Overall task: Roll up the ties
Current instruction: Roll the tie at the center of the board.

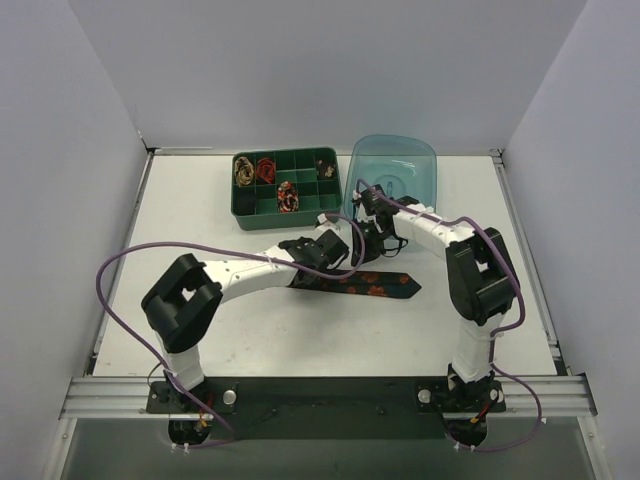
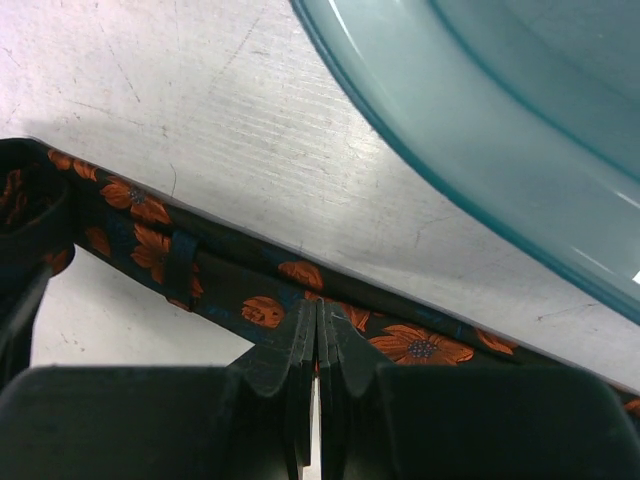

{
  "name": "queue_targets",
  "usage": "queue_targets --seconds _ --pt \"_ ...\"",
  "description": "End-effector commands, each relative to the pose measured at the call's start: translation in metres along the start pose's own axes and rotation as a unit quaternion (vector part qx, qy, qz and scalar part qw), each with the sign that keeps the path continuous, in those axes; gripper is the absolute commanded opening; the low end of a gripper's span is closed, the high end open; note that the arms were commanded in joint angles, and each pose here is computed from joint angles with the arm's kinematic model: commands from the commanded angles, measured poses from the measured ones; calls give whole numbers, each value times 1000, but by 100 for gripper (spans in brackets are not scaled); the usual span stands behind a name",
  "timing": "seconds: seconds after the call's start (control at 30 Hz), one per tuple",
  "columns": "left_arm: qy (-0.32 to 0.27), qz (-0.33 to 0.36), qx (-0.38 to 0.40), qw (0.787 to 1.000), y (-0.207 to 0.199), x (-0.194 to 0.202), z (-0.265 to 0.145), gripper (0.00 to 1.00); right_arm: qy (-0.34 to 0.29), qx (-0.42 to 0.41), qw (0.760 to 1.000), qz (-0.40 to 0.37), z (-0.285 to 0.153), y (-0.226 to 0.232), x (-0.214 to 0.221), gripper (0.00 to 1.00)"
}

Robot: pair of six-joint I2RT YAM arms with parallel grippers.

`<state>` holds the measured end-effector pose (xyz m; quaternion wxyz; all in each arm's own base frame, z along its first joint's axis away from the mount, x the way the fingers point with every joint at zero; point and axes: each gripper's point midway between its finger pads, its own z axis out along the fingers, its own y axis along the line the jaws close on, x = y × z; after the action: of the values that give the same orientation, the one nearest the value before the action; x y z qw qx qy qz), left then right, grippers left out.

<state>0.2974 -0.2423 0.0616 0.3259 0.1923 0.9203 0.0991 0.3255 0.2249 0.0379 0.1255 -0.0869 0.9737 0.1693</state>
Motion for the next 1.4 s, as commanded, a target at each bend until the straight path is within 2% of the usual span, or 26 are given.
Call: queue_targets --seconds 0.0,0.1,0.27,0.6,0.8,0.93,1.07,1.1,1.13,1.37 --pt "-3 6 15 1000 -15 -10 -2 43 -4 9 1000 6 -16 -3 1 0" --pt "3 -5 35 999 -26 -7 1 52 -2 10 1000 5 -15 -4 2 0" --pt "0 -39 84 996 -44 -8 -2 57 1 10 1000 6 -13 -4 3 0" --pt "-21 -113 183 976 -81 -29 -13 59 10 7 1000 4 -9 -4 5 0" --pt "-32 -129 189 973 -76 -36 -18 59 8 -1 1000 -1 -13 2 5 0" --pt "-67 -152 202 965 -60 -54 -40 59 0 -19 1000 -13 -20 15 2 0" --pt "-95 -192 235 948 -39 -70 -58 60 -12 -47 998 -30 -31 38 -3 0" --pt "-104 -207 242 942 -31 -74 -66 67 -13 -54 998 -30 -34 42 -4 0" --pt "-104 -223 254 936 -21 -76 -65 68 -18 -64 997 -36 -38 51 -6 0" --pt "-89 -323 336 880 14 -57 -55 76 -29 -84 993 -72 -47 81 -6 0"
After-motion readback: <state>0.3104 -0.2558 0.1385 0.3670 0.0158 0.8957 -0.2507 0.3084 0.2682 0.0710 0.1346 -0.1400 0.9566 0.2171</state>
